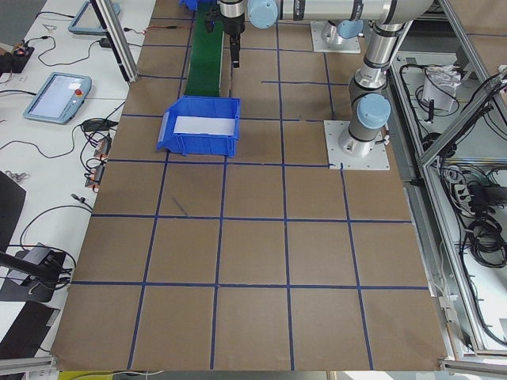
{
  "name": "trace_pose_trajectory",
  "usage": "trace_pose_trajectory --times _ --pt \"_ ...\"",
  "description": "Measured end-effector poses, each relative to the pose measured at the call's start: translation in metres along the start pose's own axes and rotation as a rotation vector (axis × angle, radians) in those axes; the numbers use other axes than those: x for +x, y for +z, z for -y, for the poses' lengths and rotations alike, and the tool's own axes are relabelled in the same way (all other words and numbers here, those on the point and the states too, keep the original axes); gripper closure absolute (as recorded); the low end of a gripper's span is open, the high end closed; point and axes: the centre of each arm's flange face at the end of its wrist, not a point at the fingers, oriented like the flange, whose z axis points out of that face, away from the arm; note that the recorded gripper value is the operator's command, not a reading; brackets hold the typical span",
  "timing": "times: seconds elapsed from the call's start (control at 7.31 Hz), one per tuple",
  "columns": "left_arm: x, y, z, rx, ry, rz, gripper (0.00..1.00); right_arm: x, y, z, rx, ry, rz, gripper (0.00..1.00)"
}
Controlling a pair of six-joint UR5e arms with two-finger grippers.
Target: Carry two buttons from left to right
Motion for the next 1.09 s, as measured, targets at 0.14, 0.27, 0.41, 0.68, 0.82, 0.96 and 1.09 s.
trace_pose_trajectory --times 0.14,0.27,0.41,0.68,0.82,0.96,1.09 --pt "0.000 0.000 0.000 0.000 0.000 0.000 0.00 0.003 0.010 -0.013 0.030 0.004 -0.004 0.01" --pt "-0.001 0.000 0.000 0.000 0.000 0.001 0.00 0.012 0.014 -0.017 0.045 0.021 -0.005 0.00" --pt "-0.001 0.000 0.000 0.000 0.000 0.001 0.00 0.023 0.013 -0.017 0.053 0.043 -0.005 0.00" --pt "0.000 0.000 0.000 0.000 0.000 0.001 0.00 0.034 0.007 -0.020 0.034 0.073 0.000 0.01" --pt "0.000 0.000 0.000 0.000 0.000 0.000 0.00 0.035 0.006 -0.020 0.025 0.079 0.001 0.00" --pt "0.000 0.000 0.000 0.000 0.001 0.000 0.00 0.036 0.006 -0.021 0.020 0.080 0.001 0.00" --pt "0.000 0.000 0.000 0.000 0.000 0.000 0.00 0.036 0.005 -0.022 0.018 0.081 0.001 0.00"
